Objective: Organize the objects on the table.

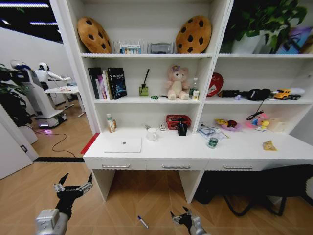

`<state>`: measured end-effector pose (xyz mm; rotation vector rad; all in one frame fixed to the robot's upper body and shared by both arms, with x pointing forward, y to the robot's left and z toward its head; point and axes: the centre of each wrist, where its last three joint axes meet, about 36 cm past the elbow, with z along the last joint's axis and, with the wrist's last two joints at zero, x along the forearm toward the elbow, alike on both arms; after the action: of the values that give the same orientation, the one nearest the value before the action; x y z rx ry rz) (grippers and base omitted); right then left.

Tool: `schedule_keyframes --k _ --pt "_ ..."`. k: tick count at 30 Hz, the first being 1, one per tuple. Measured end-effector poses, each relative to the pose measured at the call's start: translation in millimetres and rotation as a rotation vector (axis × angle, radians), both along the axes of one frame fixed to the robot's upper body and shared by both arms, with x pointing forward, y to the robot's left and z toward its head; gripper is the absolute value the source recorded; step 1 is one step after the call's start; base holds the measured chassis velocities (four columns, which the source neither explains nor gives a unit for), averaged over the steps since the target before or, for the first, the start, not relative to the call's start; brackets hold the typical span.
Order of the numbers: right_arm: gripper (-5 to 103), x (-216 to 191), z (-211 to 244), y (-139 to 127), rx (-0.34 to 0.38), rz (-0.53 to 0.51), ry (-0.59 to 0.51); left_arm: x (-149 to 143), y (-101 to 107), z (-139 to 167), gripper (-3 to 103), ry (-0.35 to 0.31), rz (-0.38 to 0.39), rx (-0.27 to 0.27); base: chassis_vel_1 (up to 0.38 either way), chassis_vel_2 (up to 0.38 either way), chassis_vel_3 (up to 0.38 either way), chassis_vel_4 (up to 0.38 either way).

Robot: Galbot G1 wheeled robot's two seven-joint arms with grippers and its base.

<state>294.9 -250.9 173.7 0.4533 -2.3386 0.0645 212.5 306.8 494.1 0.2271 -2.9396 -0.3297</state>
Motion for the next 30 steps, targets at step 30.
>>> schedule_keyframes --k 30 --pt "100 83.4 -103.9 78.3 -0.042 0.231 0.104 0.0 0.0 0.0 100 0.000 0.000 0.000 0.000 0.000 0.000 0.000"
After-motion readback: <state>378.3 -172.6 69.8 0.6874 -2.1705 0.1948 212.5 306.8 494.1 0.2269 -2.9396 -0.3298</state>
